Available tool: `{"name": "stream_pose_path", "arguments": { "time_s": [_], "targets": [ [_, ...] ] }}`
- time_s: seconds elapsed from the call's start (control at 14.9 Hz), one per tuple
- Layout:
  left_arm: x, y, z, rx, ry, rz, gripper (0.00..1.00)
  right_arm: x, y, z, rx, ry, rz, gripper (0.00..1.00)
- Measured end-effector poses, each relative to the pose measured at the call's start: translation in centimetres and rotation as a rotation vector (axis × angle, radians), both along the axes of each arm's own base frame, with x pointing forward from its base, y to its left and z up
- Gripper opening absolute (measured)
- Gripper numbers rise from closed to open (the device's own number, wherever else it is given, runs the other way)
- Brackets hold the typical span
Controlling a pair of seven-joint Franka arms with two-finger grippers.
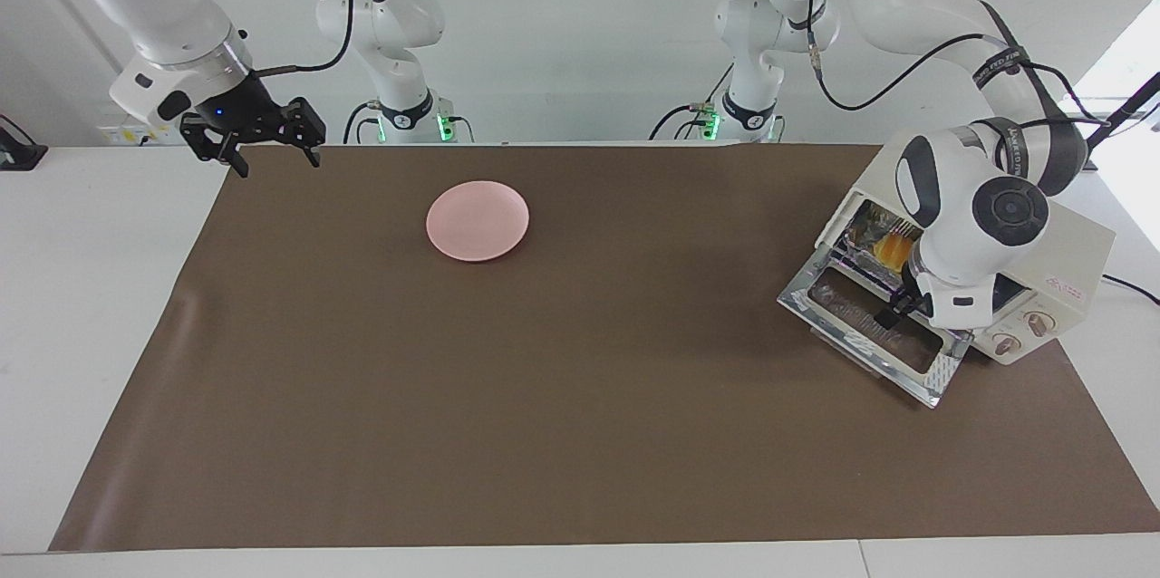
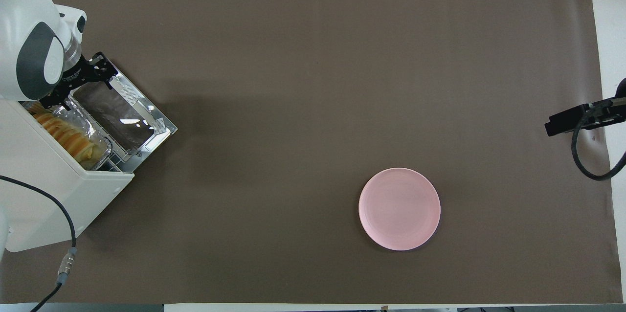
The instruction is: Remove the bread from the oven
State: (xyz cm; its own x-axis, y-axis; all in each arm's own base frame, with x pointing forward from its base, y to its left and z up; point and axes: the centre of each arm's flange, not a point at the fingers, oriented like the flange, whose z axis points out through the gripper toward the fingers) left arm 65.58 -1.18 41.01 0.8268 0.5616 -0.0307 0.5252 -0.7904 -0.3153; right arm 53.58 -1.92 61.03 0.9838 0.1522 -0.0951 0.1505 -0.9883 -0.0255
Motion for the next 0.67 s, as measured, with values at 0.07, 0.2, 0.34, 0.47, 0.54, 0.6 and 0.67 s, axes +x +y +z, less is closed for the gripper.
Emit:
{"name": "stream_pose_path", "arguments": {
  "time_s": [0.07,0.2,0.34,0.47,0.54,0.6,0.67],
  "targets": [
    [-0.2,0.1,-0.2,-0.002,-0.002,0.000,1.00,0.0,0.0,0.0,0.000,0.000,0.000,1.00],
    [-0.7,0.1,-0.6,-0.006,-0.001,-0.001,1.00,0.0,0.0,0.0,0.000,0.001,0.000,1.00],
    [-1.1,0.0,-1.1,-0.011,-0.011,-0.007,1.00,-0.2,0.0,-0.1,0.000,0.013,-0.001,1.00],
    [-1.4,-0.1,-1.6,-0.014,-0.016,-0.013,0.93,-0.2,-0.1,-0.1,0.001,0.019,-0.001,1.00],
    [-1.5,-0.2,-1.8,-0.016,-0.016,-0.015,0.81,-0.2,-0.1,-0.1,0.001,0.020,-0.001,1.00],
    [-1.8,-0.1,-1.9,-0.018,-0.013,-0.015,0.69,-0.3,-0.1,-0.1,0.001,0.021,-0.002,1.00],
    [-2.1,0.0,-2.2,-0.019,-0.006,-0.014,0.59,-0.3,-0.1,-0.1,0.001,0.021,-0.002,1.00]
  ]
}}
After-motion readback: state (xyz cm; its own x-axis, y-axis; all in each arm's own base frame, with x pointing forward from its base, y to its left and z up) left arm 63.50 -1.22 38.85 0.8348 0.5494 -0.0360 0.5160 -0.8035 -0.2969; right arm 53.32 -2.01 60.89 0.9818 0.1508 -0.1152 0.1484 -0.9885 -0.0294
